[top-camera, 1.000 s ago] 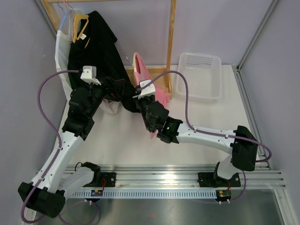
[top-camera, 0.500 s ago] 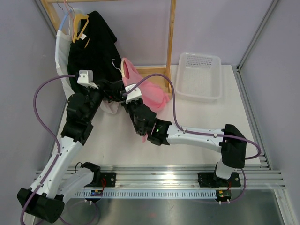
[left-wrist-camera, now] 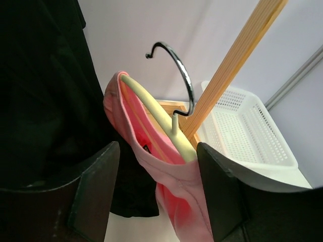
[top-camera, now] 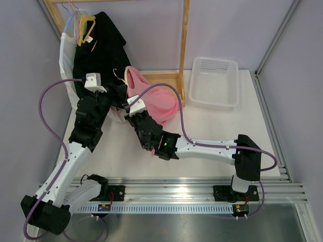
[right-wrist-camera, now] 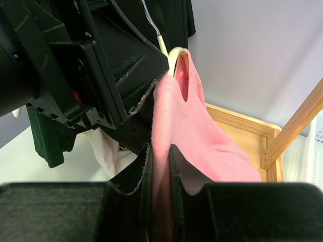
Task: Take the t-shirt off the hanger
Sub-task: Remove the tshirt from the hanger
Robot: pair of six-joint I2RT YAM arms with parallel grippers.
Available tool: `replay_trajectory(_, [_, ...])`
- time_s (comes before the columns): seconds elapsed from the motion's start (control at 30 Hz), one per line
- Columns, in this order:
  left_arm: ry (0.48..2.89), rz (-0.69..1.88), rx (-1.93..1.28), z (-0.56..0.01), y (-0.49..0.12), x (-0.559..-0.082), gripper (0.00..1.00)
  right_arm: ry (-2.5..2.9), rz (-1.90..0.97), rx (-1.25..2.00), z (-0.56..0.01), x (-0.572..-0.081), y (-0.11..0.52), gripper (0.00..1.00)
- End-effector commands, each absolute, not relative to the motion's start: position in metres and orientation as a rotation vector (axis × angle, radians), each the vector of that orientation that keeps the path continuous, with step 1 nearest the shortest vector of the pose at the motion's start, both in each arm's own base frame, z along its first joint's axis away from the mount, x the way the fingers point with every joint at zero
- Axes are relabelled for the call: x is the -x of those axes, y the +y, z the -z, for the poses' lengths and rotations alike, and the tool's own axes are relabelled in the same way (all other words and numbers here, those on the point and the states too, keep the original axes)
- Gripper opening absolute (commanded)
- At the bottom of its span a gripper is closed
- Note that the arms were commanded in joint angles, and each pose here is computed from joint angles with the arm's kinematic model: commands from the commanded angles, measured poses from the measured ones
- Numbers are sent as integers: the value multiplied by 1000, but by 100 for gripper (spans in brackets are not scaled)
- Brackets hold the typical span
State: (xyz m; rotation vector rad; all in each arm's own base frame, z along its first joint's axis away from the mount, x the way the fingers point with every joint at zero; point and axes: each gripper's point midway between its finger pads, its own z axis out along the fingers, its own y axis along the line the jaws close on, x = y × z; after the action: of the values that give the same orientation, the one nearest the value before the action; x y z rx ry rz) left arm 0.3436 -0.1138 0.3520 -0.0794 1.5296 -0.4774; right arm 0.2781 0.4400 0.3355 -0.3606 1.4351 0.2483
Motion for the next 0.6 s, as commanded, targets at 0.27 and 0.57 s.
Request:
replay_trajectory(0.27, [1445,466,151,-381,-93,-351,54,1385,-352,264,-380,-270,448,0])
replay_trajectory(0.57, [1440,496,139,-382,-92,-348,57,1394,-346,283,-376,-269,458,0])
